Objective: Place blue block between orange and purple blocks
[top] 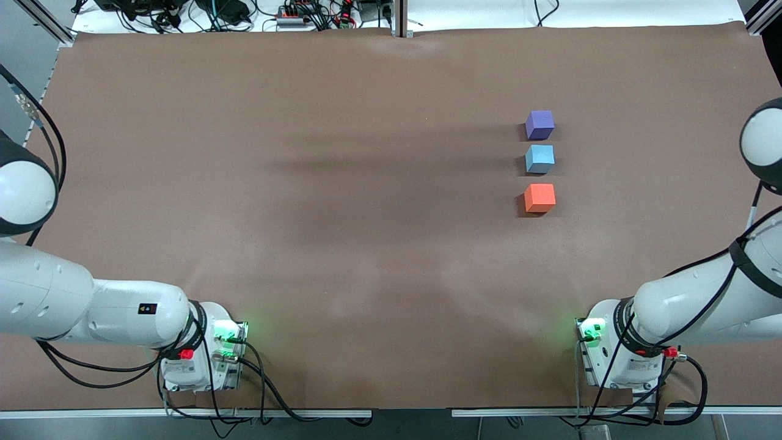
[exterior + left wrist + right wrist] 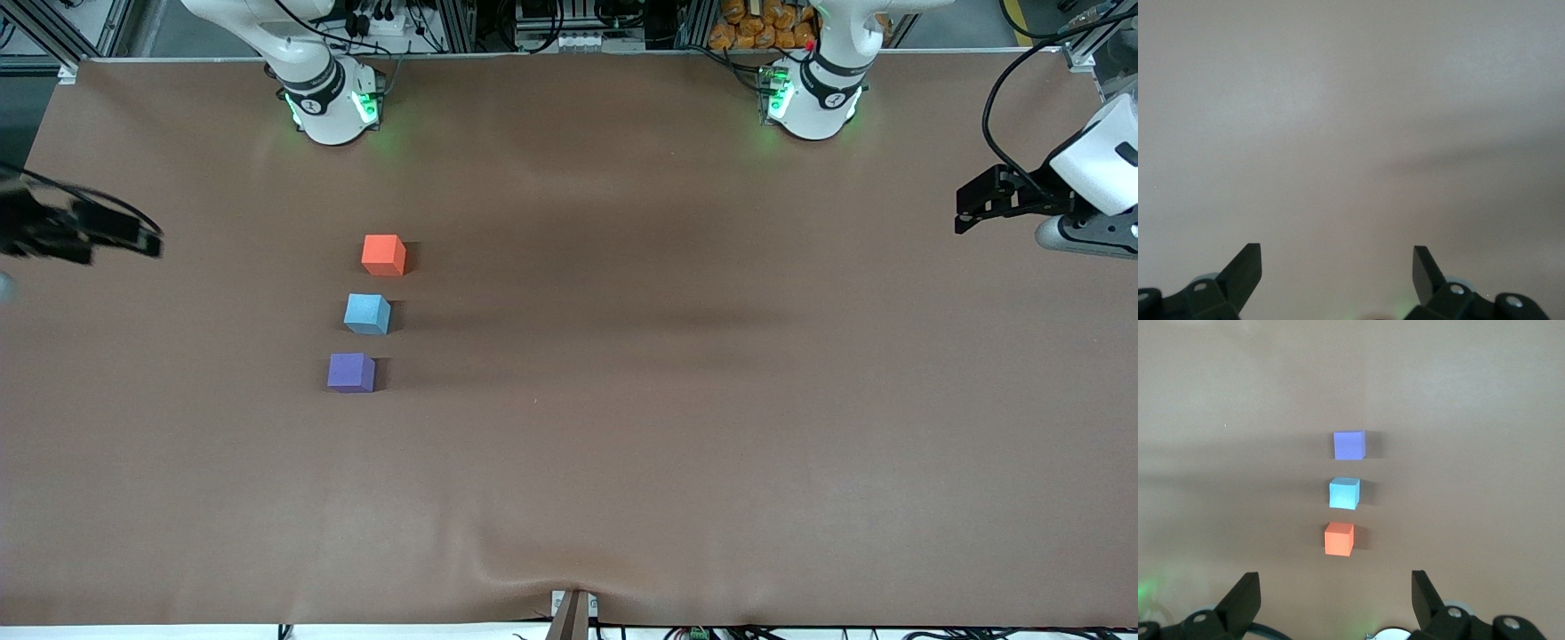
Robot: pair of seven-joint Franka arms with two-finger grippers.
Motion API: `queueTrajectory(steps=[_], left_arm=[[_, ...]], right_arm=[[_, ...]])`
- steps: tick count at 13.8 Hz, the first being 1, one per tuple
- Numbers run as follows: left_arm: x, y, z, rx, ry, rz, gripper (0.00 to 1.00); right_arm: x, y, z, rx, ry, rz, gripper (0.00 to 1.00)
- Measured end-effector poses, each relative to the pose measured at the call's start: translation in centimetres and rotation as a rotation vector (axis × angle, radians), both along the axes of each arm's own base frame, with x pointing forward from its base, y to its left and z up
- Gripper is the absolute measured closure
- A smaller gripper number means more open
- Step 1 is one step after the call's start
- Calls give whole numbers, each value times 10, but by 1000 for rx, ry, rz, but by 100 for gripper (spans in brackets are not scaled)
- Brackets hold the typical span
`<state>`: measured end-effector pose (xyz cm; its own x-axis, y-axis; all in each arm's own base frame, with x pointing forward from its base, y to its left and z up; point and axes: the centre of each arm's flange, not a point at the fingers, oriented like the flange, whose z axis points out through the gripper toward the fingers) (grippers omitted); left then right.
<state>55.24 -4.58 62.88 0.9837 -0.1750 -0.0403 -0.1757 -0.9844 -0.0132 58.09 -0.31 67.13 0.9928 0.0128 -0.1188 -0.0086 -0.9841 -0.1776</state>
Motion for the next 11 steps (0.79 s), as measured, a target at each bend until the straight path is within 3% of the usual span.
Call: queueTrajectory(steps=[3,6,11], left_arm=[[0,4,0,0,0,7,0],[0,5,0,0,0,8,0],[1,4,-2,0,3,7,0]], right_arm=[[-31,0,27,-92,-50,-1,0],[-49,-2,10,-100,-106,30,0],[-57,-5,-10,-101,-133,115,0]])
